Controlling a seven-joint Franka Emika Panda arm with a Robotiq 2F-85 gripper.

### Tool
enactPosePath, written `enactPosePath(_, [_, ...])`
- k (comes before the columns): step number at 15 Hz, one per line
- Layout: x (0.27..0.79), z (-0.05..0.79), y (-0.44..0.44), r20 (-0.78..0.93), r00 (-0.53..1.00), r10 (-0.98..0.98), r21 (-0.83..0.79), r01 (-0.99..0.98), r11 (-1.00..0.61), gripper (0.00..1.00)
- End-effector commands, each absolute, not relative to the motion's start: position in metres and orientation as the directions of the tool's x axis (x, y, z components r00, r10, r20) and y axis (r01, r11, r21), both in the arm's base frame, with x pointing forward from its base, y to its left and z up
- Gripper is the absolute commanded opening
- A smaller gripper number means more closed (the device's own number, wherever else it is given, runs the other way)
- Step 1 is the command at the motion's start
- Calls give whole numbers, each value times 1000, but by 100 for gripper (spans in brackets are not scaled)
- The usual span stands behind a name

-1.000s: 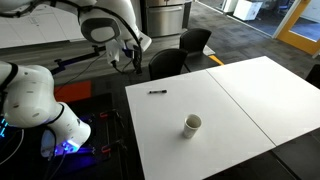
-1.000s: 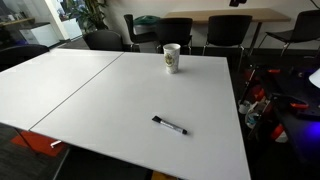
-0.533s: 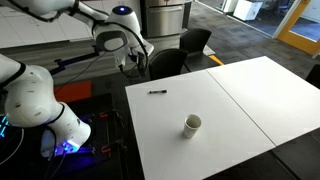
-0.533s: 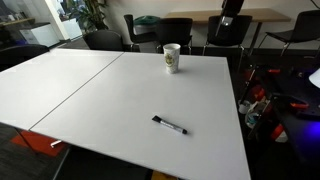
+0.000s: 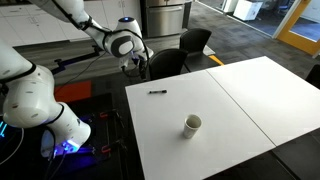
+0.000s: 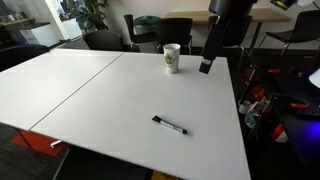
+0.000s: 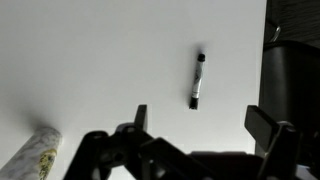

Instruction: Pick up the marker and put it in the cup

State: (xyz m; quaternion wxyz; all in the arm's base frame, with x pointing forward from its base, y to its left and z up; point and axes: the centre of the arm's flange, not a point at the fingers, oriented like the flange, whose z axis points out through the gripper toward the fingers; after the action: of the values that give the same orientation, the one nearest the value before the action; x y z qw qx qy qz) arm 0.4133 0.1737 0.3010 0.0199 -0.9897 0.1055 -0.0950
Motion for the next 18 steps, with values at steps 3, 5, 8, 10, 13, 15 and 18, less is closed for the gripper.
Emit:
enactPosePath(3, [421, 290, 179, 166, 962, -217, -53, -211, -976, 100])
enactPosePath(5, [423, 289, 180, 165, 962, -217, -54, -211, -976, 100])
enactPosePath(8, [422, 289, 177, 162, 963, -214, -79, -203, -976, 100])
enactPosePath(10, [429, 280, 180, 155, 964, -216, -103, -201, -974, 100])
enactPosePath(13, [444, 266, 190, 188, 958, -217, -123, -196, -973, 100])
enactPosePath(15, [450, 256, 195, 188, 961, -201, -133, -178, -975, 100])
enactPosePath(18, [462, 238, 207, 173, 962, -213, -113, -195, -974, 100])
